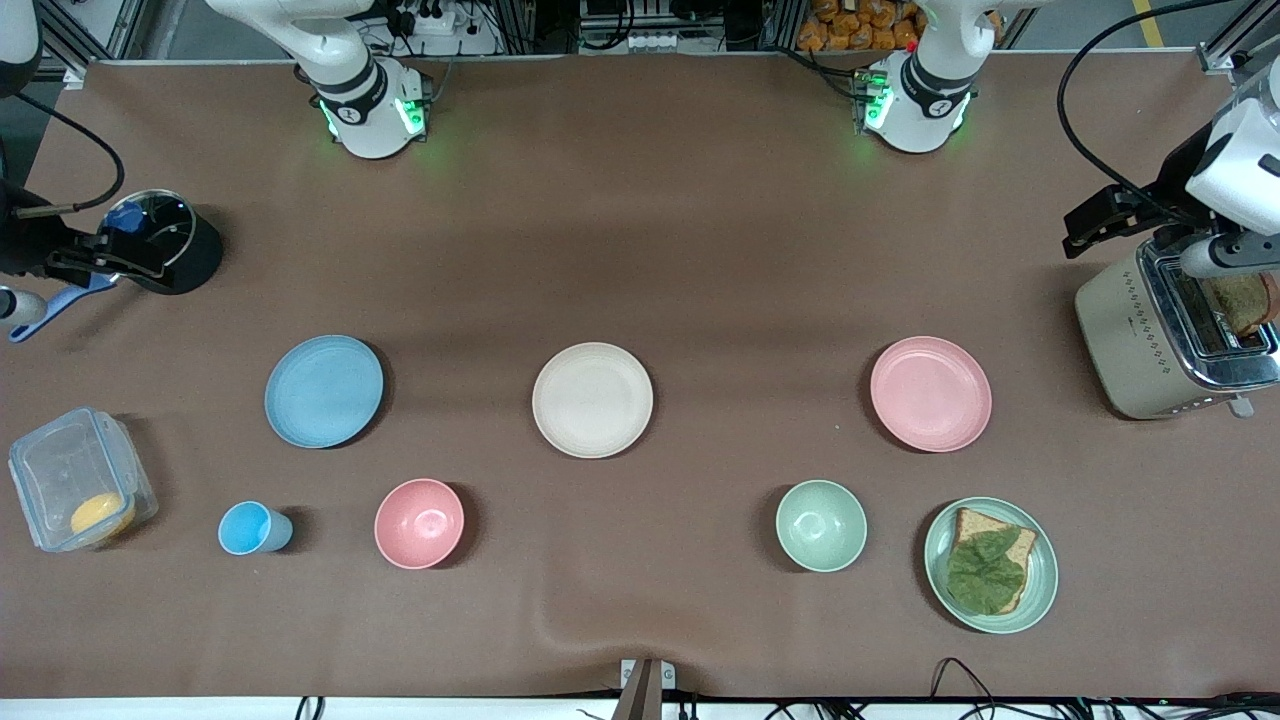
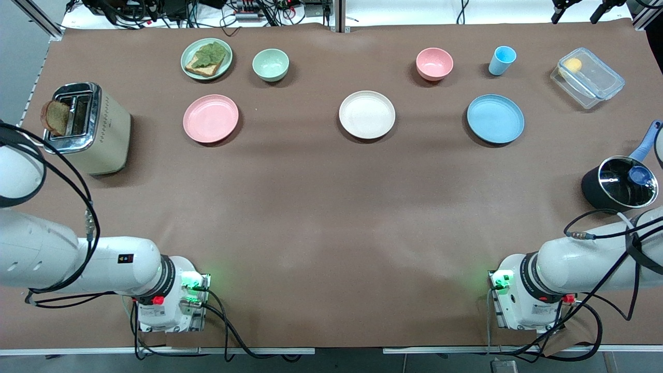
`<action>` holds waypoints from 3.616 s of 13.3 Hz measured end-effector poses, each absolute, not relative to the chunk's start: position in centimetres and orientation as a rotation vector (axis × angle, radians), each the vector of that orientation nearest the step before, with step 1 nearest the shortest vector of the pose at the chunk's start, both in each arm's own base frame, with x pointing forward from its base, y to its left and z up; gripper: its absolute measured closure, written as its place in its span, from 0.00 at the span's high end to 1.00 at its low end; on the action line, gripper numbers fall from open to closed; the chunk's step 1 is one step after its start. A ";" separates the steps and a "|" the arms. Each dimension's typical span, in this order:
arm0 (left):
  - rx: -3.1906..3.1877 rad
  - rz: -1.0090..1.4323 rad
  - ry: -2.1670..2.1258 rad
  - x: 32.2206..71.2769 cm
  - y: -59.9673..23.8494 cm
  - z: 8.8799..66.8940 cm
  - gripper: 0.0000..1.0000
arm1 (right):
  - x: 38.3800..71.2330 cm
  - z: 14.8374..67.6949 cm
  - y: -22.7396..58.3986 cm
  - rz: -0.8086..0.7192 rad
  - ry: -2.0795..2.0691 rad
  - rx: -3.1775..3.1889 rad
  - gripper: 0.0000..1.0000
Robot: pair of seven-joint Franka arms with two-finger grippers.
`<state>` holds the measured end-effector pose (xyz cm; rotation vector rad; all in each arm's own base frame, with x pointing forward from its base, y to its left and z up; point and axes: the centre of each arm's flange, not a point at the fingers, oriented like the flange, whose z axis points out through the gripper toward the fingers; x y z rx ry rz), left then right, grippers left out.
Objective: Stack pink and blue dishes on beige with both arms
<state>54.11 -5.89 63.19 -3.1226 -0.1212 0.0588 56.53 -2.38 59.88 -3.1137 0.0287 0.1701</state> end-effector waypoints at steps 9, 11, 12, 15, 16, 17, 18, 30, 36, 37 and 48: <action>-3.096 0.214 -0.154 56.7 -4.4 56.9 1.00 | 56.6 59.8 -2.4 0.174 0.029 -3.114 1.00; -3.097 0.252 -0.188 58.7 -3.0 52.2 1.00 | 57.0 58.6 -2.4 0.211 0.030 -3.112 1.00; -3.099 0.257 -0.207 59.4 -2.2 49.6 1.00 | 57.5 57.4 -2.3 0.243 0.029 -3.110 1.00; -3.112 0.208 -0.261 60.1 0.0 41.1 1.00 | 59.6 52.2 -1.9 0.368 0.020 -3.102 1.00; -3.115 0.204 -0.276 59.8 0.5 38.2 1.00 | 60.6 50.1 -1.7 0.393 0.016 -3.101 1.00; -3.117 0.209 -0.286 59.6 0.9 35.7 1.00 | 61.6 48.1 -1.5 0.391 0.013 -3.105 1.00; -3.120 0.214 -0.294 59.5 1.2 33.5 1.00 | 62.6 46.2 -1.6 0.381 0.016 -3.109 1.00; -3.143 0.306 -0.348 59.1 2.7 18.6 0.68 | 61.3 24.5 -8.9 0.371 0.089 -3.112 1.00; -3.148 0.294 -0.349 59.2 2.6 18.8 0.15 | 58.2 20.3 -10.4 0.360 0.028 -3.106 1.00; -3.149 0.291 -0.348 59.3 2.6 18.8 0.15 | 58.0 20.1 -10.5 0.365 0.029 -3.103 1.00; -3.312 0.254 -0.144 59.0 -13.7 30.1 0.05 | 57.4 17.6 -10.4 0.379 0.055 -3.080 0.26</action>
